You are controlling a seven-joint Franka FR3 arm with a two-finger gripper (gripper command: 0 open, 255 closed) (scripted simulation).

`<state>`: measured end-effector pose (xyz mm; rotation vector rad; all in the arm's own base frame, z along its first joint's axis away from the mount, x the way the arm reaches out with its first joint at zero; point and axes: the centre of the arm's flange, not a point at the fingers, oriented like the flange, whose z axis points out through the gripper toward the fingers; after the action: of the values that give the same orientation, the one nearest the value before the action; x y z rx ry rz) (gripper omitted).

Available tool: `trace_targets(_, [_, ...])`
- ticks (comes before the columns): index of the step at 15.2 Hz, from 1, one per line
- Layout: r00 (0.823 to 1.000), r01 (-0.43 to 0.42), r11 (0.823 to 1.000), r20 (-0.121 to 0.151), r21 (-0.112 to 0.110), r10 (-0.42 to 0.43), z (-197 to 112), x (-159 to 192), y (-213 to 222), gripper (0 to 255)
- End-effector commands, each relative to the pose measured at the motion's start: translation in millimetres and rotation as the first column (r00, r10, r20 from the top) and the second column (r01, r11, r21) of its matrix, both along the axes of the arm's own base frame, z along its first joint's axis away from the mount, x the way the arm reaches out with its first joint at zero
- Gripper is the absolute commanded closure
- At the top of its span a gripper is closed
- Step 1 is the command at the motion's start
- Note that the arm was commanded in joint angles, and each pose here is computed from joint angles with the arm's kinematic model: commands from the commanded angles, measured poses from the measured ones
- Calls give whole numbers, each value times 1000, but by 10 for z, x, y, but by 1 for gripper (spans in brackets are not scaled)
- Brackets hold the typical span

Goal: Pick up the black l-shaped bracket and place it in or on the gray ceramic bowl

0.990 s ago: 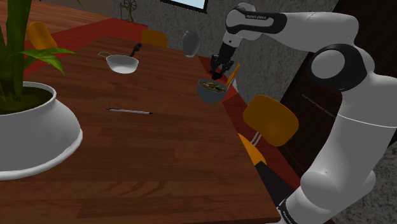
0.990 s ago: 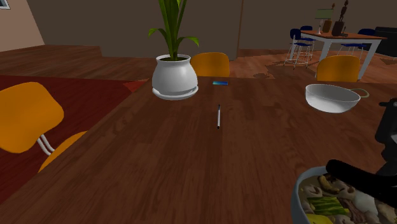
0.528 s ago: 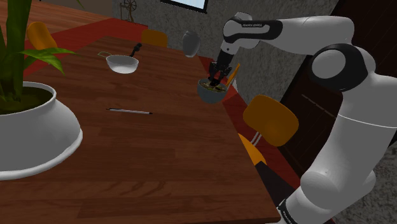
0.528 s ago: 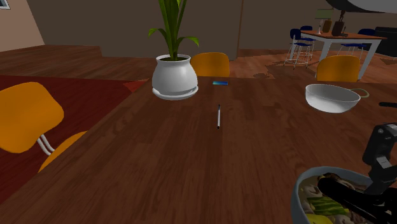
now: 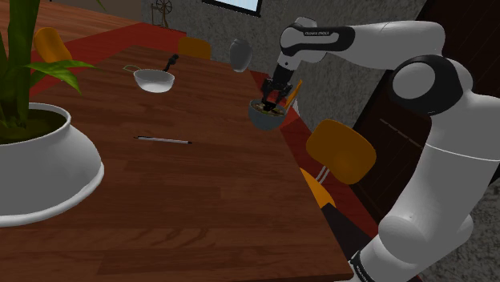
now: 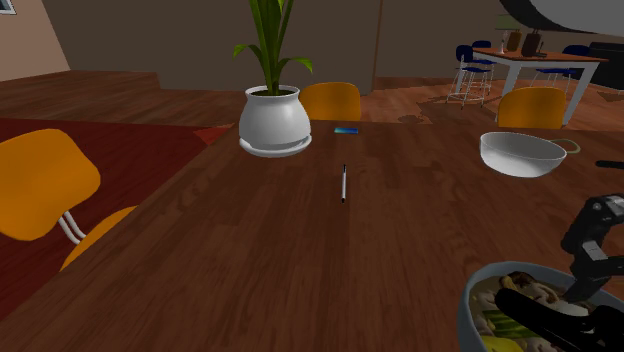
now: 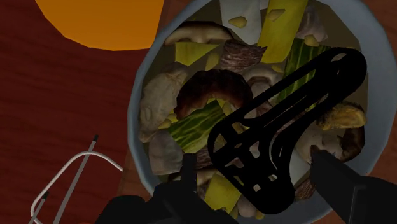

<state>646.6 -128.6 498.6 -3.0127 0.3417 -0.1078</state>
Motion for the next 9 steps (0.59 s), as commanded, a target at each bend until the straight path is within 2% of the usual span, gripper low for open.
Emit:
trace_targets(1, [1000,0,1000,0,0,0,0,0,0,0])
trace_targets(5, [1000,0,1000,0,0,0,0,0,0,0])
trace_targets(9, [1000,0,1000,0,0,0,496,-41,-49,0])
